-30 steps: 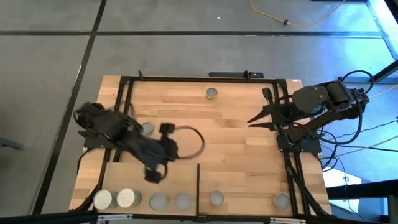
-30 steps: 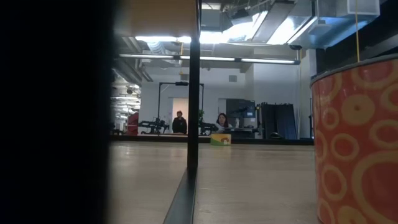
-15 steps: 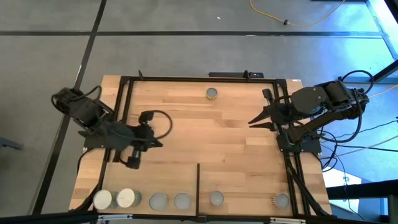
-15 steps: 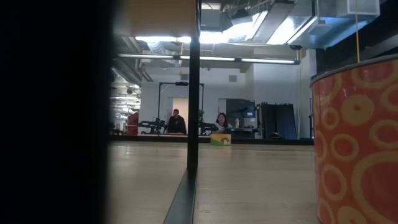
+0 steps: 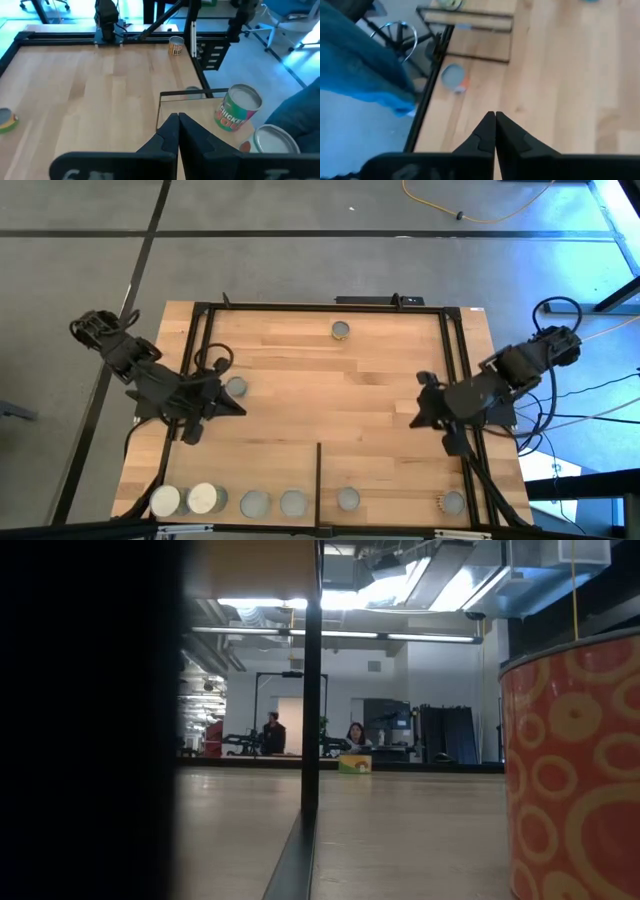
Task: Pick and place cans onto a shelf
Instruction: Put the yellow can on the shelf
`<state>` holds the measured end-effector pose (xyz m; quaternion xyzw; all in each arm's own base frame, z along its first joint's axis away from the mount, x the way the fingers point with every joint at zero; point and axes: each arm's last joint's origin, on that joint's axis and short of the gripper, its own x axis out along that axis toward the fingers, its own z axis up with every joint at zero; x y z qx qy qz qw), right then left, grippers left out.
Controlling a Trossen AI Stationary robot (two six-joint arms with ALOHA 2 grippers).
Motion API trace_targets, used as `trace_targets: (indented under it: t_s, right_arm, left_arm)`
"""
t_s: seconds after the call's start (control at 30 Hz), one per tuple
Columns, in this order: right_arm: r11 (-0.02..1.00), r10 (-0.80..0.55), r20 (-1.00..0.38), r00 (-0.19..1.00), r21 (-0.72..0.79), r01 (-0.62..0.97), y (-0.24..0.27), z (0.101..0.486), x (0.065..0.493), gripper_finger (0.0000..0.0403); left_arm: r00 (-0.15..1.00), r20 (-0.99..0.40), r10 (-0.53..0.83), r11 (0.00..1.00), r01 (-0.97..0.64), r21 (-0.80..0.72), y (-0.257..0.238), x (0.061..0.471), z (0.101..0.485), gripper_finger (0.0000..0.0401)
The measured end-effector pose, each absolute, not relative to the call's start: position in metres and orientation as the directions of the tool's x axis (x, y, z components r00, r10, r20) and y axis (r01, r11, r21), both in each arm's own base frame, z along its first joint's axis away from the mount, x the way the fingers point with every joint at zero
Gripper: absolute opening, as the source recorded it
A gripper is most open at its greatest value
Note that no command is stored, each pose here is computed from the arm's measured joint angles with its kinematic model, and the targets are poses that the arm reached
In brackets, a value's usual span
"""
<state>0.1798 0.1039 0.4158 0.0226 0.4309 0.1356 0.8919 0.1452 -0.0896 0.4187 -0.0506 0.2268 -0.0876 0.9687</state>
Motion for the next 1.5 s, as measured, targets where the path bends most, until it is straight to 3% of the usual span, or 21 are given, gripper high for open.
trace_targets:
  t_s: [0.3, 0.6, 0.93, 1.1, 1.23, 1.5]
  right_arm:
    - [0.930, 0.348, -0.838, 0.421, 0.365, -0.043, 0.126, 0.376, 0.176, 0.0017]
    - [0.886, 0.313, -0.883, 0.351, 0.404, 0.228, 0.127, 0.350, 0.176, 0.0020]
    - [0.870, 0.404, -0.896, 0.182, 0.438, 0.226, 0.136, 0.326, 0.169, 0.0021]
    - [0.873, 0.467, -0.881, 0.072, 0.473, 0.121, 0.146, 0.317, 0.159, 0.0008]
    - [0.885, 0.454, -0.887, 0.081, 0.460, 0.071, 0.151, 0.316, 0.156, 0.0010]
    - [0.900, 0.403, -0.908, 0.118, 0.416, 0.131, 0.150, 0.315, 0.155, 0.0041]
  left_arm:
    - [0.905, -0.398, -0.151, 0.986, 0.107, -0.130, -0.082, 0.137, 0.423, 0.0000]
    - [0.911, -0.389, -0.140, 0.987, 0.097, -0.129, -0.080, 0.134, 0.424, 0.0000]
    - [0.905, -0.404, -0.136, 0.988, 0.095, -0.120, -0.079, 0.134, 0.423, 0.0000]
    - [0.906, -0.403, -0.131, 0.989, 0.091, -0.118, -0.079, 0.134, 0.423, 0.0000]
    - [0.907, -0.402, -0.126, 0.990, 0.086, -0.116, -0.079, 0.134, 0.423, 0.0000]
    - [0.910, -0.399, -0.112, 0.991, 0.073, -0.112, -0.079, 0.134, 0.423, 0.0000]
